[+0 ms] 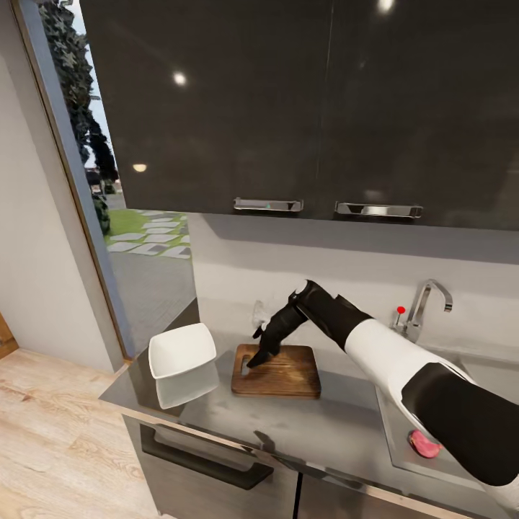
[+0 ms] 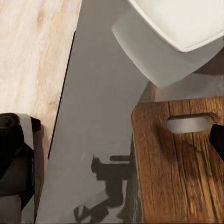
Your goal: In the kitchen, take the Vidalia onion out of the sink, dice it on the chopping board with the paring knife, put the diced onion into the bowl on the countertop, then place both the paring knife and the chopping board into the sink.
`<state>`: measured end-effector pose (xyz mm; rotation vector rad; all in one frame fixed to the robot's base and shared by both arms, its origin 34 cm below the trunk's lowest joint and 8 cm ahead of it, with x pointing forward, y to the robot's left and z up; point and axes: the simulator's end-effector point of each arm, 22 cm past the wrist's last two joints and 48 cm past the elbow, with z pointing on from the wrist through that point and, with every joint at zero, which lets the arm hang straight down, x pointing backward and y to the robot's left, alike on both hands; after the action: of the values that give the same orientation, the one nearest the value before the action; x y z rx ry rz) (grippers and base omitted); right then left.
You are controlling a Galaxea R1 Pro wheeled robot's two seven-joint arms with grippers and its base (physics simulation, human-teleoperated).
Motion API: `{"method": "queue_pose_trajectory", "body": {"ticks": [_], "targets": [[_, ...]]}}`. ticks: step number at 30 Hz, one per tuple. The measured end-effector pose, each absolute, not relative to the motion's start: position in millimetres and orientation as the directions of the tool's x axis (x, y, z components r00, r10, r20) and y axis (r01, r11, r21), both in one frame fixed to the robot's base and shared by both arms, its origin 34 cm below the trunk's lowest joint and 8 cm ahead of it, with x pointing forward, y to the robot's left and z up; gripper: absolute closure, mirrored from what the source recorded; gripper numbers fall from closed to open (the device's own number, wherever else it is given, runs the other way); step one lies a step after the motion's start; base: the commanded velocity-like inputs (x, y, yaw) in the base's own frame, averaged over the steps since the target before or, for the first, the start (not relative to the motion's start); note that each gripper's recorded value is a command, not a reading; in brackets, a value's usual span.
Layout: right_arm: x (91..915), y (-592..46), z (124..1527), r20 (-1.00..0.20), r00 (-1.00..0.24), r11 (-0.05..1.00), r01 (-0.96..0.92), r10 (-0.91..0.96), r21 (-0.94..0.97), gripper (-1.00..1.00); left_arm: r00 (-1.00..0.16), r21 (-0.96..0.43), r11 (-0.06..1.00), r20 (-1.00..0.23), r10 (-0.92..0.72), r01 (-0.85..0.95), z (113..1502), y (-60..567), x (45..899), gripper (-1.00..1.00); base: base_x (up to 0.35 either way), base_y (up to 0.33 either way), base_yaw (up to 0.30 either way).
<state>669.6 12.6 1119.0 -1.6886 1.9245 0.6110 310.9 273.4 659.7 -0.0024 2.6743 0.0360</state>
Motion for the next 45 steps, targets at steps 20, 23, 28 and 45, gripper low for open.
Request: {"method": "queue_pose_trajectory", "body": {"ticks": [20, 23, 28, 45], "targets": [[694.9, 29.9, 1210.8, -0.604, -0.173, 0.248, -0.968, -0.778, -0.042, -1.00, -0.893, 0.023, 1.000, -0.451, 0.004, -0.008, 659.8, 272.8, 311.2, -1.00, 0.000, 0.000, 0.000], [696.0, 28.9, 1211.1, -0.607, -0.162, 0.240, -0.970, -0.778, -0.048, -1.00, -0.892, 0.023, 1.000, -0.451, 0.003, -0.008, 659.9, 272.8, 311.4, -1.00, 0.000, 0.000, 0.000], [699.0, 27.6, 1212.7, -0.622, -0.099, 0.193, -0.977, -0.777, -0.086, -1.00, -0.892, 0.023, 1.000, -0.452, 0.003, -0.008, 660.1, 273.4, 311.9, -1.00, 0.000, 0.000, 0.000], [710.1, 1.9, 1173.7, -0.594, -0.181, 0.241, -0.970, -0.783, -0.022, -1.00, -0.900, 0.031, 0.999, -0.436, 0.006, -0.009, 656.6, 279.8, 305.6, -1.00, 0.000, 0.000, 0.000]]}}
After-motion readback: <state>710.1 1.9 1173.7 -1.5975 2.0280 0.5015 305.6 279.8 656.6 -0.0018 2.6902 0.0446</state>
